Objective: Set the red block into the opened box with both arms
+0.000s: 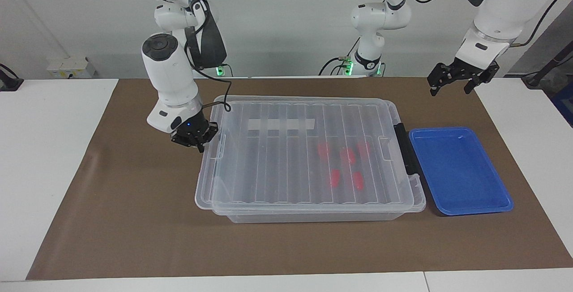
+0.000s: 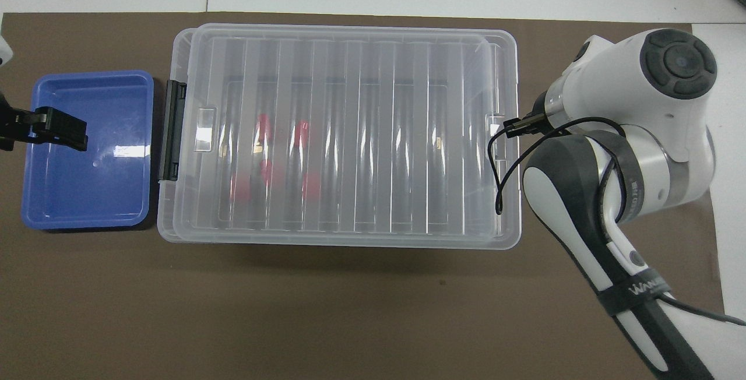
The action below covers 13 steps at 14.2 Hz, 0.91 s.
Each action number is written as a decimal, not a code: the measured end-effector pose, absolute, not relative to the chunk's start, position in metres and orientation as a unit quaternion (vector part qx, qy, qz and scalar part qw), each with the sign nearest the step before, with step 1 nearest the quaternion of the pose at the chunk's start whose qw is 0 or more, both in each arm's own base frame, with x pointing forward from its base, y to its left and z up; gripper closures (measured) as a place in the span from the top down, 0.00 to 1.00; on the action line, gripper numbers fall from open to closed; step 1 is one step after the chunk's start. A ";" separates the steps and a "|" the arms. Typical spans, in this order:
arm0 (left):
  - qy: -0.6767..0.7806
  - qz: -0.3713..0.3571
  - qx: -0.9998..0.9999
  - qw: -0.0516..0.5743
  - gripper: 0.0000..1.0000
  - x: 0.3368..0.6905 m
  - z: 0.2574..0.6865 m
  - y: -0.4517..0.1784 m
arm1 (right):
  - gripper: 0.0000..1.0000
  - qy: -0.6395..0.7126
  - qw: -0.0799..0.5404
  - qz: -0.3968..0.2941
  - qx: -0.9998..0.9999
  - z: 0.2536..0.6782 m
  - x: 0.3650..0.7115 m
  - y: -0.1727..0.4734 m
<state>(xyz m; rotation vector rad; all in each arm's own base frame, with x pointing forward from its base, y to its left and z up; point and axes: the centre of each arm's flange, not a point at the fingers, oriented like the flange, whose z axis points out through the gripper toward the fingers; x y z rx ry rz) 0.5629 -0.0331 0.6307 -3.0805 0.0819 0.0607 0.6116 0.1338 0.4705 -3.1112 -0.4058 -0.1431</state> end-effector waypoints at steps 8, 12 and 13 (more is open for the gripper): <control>0.023 0.019 -0.999 0.030 1.00 0.563 0.631 -0.030 | 0.01 -0.134 0.001 -0.046 -0.990 0.471 0.610 0.139; 0.034 0.020 -0.999 0.030 1.00 0.562 0.631 -0.039 | 0.01 -0.137 0.001 -0.046 -0.990 0.471 0.609 0.143; 0.042 0.020 -0.999 0.030 1.00 0.561 0.631 -0.048 | 0.01 -0.137 0.001 -0.046 -0.989 0.471 0.609 0.144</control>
